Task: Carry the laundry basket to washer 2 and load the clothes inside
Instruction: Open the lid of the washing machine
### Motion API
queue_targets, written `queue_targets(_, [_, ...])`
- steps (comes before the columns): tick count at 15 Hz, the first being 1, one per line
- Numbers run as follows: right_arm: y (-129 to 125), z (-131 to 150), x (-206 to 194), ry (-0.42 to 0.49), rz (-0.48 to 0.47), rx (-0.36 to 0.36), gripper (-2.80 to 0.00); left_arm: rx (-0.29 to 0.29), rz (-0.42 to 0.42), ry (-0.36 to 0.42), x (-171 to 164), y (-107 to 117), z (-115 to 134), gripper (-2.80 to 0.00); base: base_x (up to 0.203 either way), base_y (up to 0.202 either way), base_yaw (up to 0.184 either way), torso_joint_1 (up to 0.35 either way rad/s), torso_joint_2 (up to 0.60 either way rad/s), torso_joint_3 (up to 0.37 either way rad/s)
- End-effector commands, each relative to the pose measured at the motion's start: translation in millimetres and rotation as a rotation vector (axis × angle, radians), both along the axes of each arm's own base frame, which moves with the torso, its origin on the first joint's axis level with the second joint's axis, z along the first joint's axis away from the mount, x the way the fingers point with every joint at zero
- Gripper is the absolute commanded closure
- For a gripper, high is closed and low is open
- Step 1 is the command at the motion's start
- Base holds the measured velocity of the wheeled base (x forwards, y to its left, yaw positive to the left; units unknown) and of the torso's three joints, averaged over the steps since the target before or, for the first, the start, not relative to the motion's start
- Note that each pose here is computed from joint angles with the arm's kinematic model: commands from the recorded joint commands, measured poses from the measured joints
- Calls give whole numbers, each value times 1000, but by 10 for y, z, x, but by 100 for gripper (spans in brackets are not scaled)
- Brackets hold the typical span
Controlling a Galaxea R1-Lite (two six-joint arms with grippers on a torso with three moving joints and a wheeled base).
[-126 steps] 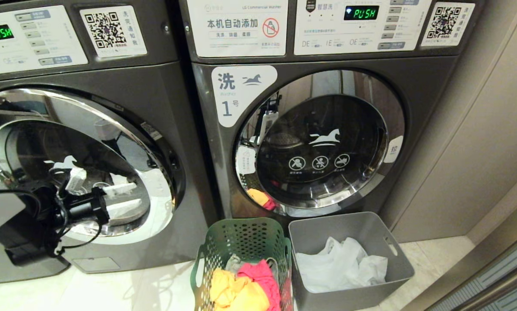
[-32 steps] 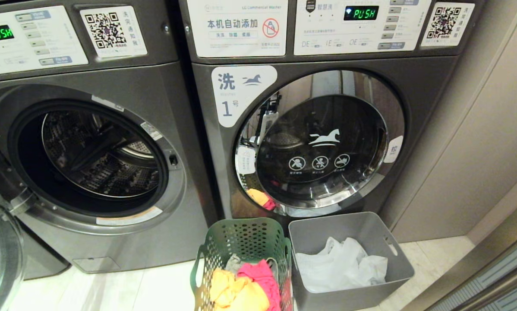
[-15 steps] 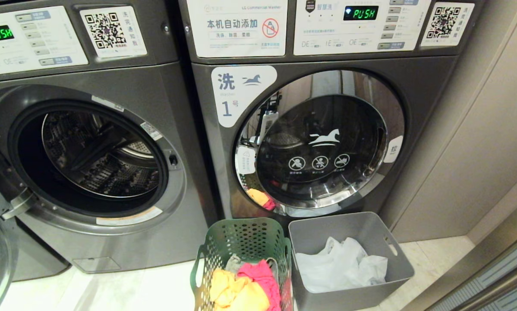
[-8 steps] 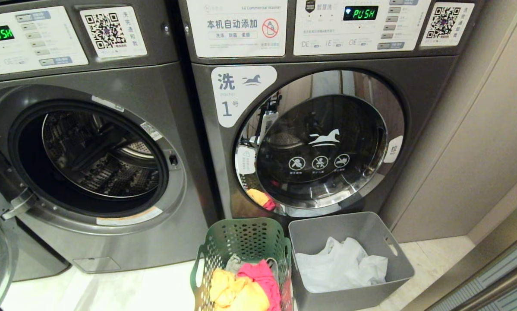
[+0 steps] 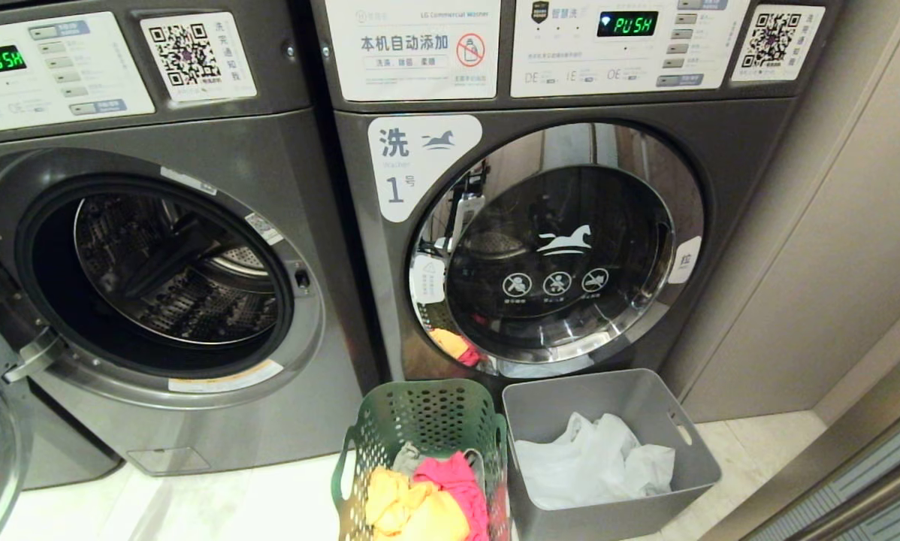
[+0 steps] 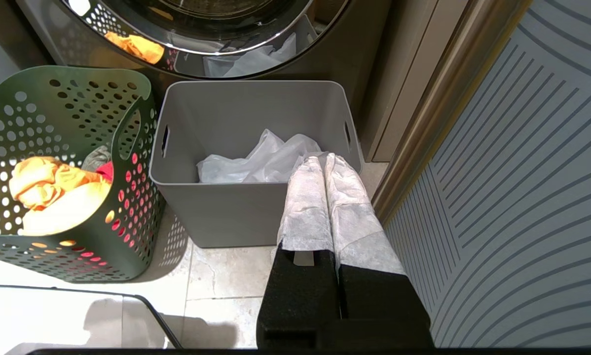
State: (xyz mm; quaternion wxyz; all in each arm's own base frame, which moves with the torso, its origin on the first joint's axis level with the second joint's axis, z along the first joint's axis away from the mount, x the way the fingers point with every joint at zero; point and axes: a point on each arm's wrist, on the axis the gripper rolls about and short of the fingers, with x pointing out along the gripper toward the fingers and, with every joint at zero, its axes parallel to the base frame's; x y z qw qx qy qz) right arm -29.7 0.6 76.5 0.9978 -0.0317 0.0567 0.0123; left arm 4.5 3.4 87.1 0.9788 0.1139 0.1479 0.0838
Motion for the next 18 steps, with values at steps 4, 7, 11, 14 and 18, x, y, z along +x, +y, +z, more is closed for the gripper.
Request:
queue_targets(4, [0,-1,0,1,1,0,0,21,-75,-282,-275,-10,-25,0,0,0,0,0,0,0])
queue_targets(7, [0,0,0,2,0,7,0,29,-135,-337,-280,-20,-40,0,0,0,0,0,0,0])
queue_targets(11, [0,0,1,2,0,8,0,36,-140,-334,-280,-21,-43,0,0,0,0,0,0,0])
queue_targets(14, [0,0,1,2,0,8,0,28,-138,-335,-279,-21,-41,0,0,0,0,0,0,0])
queue_targets(18, [0,-1,-1,1,0,8,0,40,-142,-325,-280,-22,-46,0,0,0,0,0,0,0])
